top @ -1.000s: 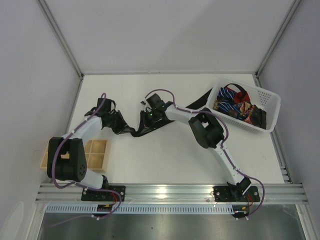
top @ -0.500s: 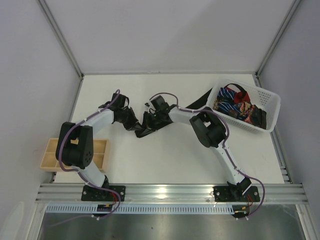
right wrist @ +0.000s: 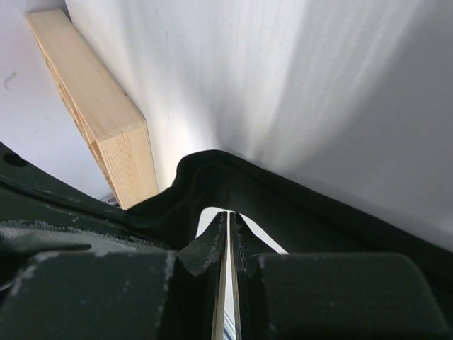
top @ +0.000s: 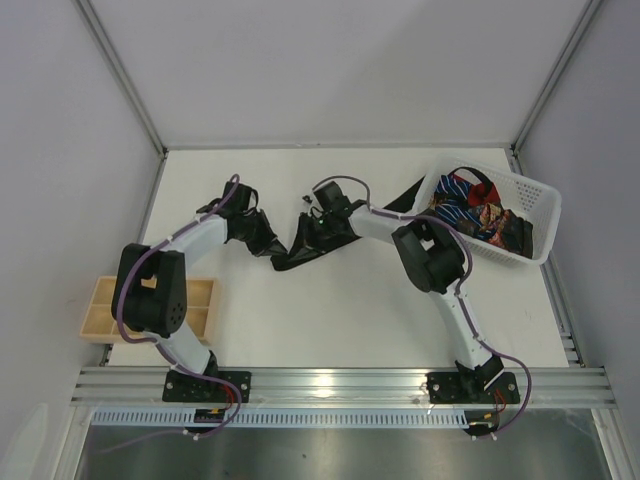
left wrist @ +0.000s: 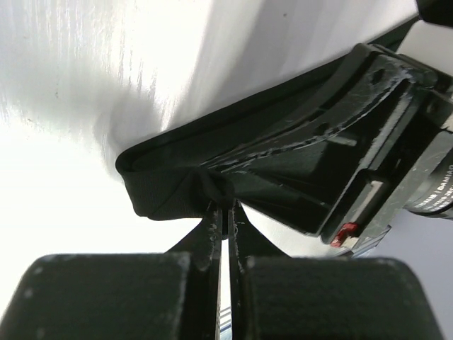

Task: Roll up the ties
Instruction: Roll the tie

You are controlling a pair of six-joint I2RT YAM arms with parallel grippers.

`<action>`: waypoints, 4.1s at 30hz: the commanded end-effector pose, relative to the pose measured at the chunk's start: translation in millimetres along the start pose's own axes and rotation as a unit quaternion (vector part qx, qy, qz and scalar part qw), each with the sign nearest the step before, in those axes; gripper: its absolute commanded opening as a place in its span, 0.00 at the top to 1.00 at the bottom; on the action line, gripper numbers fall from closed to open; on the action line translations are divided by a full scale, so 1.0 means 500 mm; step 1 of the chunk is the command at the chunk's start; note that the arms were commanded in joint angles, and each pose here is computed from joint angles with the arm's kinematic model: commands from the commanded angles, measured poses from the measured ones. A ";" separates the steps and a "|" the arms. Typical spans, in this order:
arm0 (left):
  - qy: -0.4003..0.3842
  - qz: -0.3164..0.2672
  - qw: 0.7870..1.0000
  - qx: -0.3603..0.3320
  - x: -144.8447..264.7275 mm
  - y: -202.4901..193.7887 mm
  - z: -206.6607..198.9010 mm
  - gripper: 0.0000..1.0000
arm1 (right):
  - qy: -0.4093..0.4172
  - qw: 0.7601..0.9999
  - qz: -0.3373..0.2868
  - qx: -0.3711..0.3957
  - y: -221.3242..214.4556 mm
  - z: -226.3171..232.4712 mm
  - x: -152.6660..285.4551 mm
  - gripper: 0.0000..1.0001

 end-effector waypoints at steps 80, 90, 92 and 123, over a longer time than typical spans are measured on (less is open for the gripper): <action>-0.099 -0.080 0.989 -0.072 -0.040 0.005 -0.051 0.62 | 0.022 0.998 0.000 -0.058 0.078 0.008 0.079 0.92; -0.106 -0.090 0.987 -0.077 -0.007 0.009 -0.060 0.62 | 0.028 0.998 0.011 -0.048 0.054 0.036 0.067 0.92; -0.107 -0.095 0.987 -0.076 0.003 0.015 -0.060 0.62 | 0.027 0.999 0.008 -0.043 0.051 0.043 0.069 0.92; -0.036 -0.110 0.943 -0.313 0.101 0.082 0.018 0.26 | 0.008 0.998 0.030 -0.050 0.040 -0.014 0.031 0.92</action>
Point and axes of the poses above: each gripper's point midway between its finger pads, its own x axis back along the fingers, its own z axis along the line the jaws close on, y = z × x, the point moved 1 cm from there along x, back along the fingers, and after that the axes turned 8 degrees about -x, right-handed, at the moved point
